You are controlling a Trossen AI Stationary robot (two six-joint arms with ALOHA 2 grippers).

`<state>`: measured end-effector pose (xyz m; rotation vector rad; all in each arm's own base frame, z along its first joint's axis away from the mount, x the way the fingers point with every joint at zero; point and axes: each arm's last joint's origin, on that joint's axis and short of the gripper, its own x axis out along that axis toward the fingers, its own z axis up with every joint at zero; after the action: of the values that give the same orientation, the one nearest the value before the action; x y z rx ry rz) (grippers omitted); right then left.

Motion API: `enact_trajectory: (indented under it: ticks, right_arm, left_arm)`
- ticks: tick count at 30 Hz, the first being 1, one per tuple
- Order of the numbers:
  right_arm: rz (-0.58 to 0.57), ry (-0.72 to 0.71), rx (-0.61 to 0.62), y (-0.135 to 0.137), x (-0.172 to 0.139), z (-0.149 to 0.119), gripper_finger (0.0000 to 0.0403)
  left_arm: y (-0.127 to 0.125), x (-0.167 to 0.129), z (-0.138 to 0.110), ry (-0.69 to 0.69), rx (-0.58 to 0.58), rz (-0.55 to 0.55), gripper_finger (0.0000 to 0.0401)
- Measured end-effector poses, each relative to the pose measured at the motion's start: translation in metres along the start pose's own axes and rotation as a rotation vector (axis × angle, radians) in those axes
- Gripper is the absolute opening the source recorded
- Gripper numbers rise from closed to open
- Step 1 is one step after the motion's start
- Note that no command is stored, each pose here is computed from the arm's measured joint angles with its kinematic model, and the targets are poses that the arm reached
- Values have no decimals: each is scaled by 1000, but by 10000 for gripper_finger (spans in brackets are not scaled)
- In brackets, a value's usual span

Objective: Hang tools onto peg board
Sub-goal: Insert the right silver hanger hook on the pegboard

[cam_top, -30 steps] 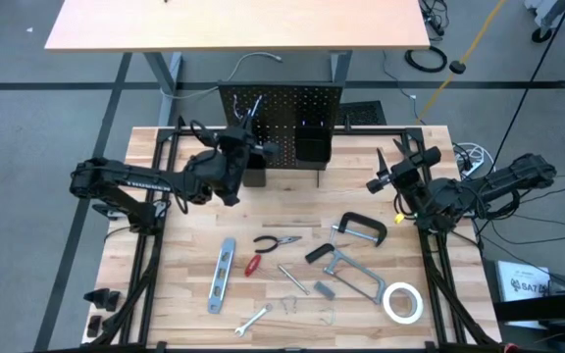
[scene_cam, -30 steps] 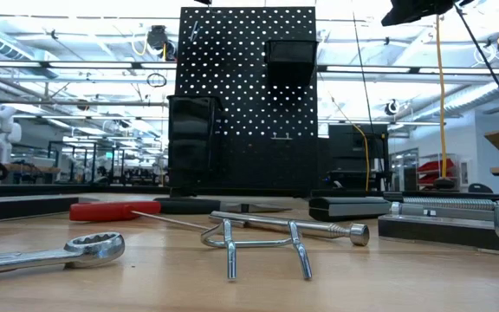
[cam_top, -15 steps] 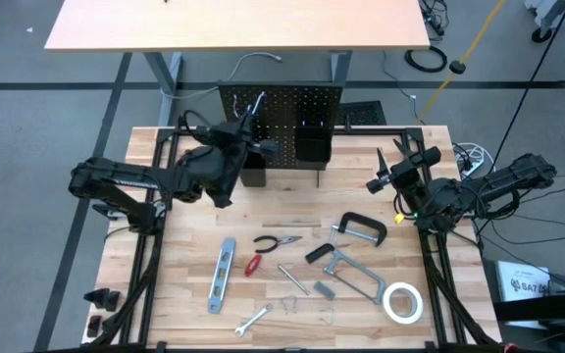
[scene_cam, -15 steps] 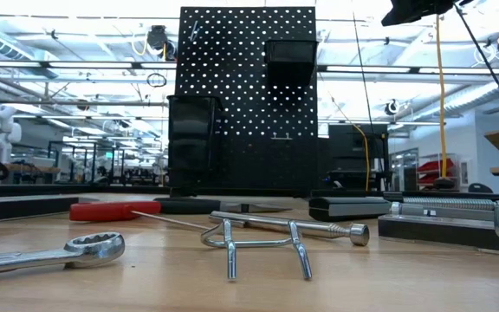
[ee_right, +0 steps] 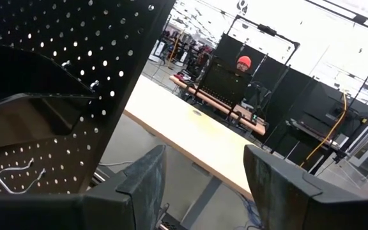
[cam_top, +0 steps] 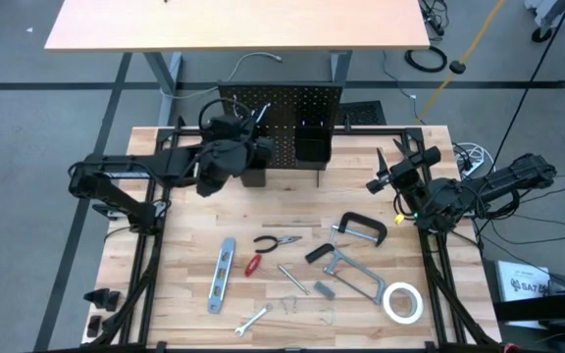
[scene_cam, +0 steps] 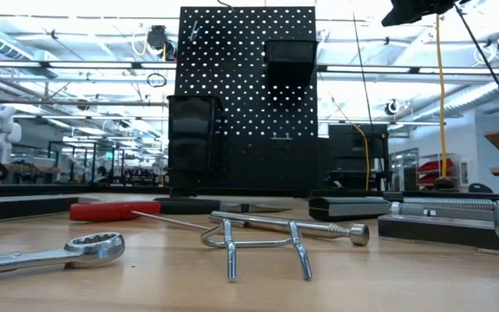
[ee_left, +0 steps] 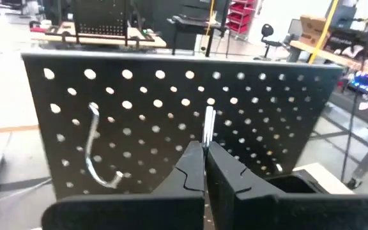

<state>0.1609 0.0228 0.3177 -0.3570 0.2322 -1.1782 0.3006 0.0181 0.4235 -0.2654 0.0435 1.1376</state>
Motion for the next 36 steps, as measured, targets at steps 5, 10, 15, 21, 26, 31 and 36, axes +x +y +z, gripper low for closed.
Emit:
enact_trajectory:
  ticks: [5,10,15,21,26,31,36]
  right_arm:
    - [0,0,1,0,0,0,201]
    - [-1,0,3,0,0,0,201]
    - [-14,6,10,-1,2,0,201]
    - [-25,10,27,-1,4,-1,201]
    - [-25,10,26,-1,4,-1,201]
    - [-23,13,54,1,4,-4,201]
    - [-13,14,72,4,2,-10,201]
  left_arm:
    - [4,-11,33,4,35,-19,0]
    - [1,-26,65,-16,42,-60,0]
    - [-2,-34,76,17,83,-63,0]
    - [-8,-24,48,231,44,-28,0]
    - [-17,-17,34,260,97,3,0]
    - [-10,-17,34,176,105,107,0]
    - [-10,-16,33,145,105,133,0]
